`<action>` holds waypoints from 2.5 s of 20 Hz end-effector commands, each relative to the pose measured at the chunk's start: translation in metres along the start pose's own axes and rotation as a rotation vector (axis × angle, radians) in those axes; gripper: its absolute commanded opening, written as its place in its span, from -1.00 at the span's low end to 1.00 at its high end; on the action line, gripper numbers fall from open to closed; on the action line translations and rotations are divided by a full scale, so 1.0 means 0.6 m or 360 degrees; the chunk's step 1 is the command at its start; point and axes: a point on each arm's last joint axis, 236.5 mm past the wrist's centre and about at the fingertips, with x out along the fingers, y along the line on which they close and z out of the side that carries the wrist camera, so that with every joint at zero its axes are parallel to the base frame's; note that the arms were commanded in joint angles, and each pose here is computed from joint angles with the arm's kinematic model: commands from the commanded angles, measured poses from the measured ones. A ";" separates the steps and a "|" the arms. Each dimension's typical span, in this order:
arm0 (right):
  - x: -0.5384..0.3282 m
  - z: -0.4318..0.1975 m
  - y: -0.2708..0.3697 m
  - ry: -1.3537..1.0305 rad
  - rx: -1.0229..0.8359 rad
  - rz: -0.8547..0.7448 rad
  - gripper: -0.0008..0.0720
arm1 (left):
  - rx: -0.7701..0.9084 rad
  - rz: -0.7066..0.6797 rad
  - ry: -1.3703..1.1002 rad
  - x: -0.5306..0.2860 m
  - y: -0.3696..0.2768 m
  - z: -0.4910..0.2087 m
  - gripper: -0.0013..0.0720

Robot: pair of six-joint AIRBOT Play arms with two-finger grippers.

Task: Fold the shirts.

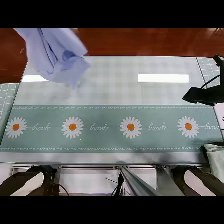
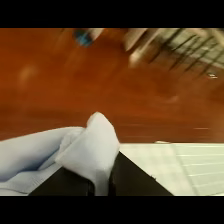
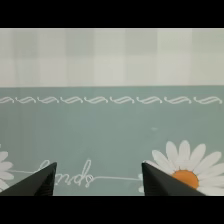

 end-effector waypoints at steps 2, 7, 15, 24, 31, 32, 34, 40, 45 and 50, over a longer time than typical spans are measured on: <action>-0.007 -0.057 -0.041 0.0232 -0.0037 -0.0162 0.63 | 0.0263 -0.0361 -0.0258 -0.160 -0.231 0.060 -0.88; -0.019 -0.062 -0.039 0.0225 -0.0043 -0.0174 0.63 | 0.0265 -0.0527 -0.0284 -0.219 -0.304 0.051 -0.88; -0.031 -0.046 -0.045 0.0133 -0.0062 -0.0215 0.63 | 0.0036 -0.0842 0.0225 -0.086 -0.388 -0.110 -0.88; -0.030 -0.020 -0.049 0.0028 -0.0070 -0.0235 0.63 | -0.0092 -0.1184 -0.0164 -0.107 -0.516 -0.041 -0.88; -0.029 -0.016 -0.043 0.0012 -0.0064 -0.0212 0.63 | 0.0096 -0.0517 0.0691 0.006 -0.291 -0.268 -0.88; -0.028 -0.015 -0.039 0.0005 -0.0060 -0.0195 0.63 | 0.0111 -0.0346 0.0806 0.021 -0.229 -0.309 -0.88; -0.027 -0.009 -0.029 -0.0020 -0.0049 -0.0152 0.63 | 0.0095 -0.0073 0.1033 0.038 -0.111 -0.400 -0.88; -0.026 -0.004 -0.005 -0.0044 -0.0025 -0.0057 0.63 | -0.0204 0.0352 0.1465 0.000 0.101 -0.628 -0.88; -0.026 -0.003 0.001 -0.0046 -0.0021 -0.0035 0.63 | -0.0207 0.0348 0.1387 0.005 0.125 -0.594 -0.32; -0.026 -0.003 -0.005 -0.0047 -0.0067 -0.0059 0.63 | -0.0171 0.0538 0.1515 -0.063 0.212 -0.546 0.33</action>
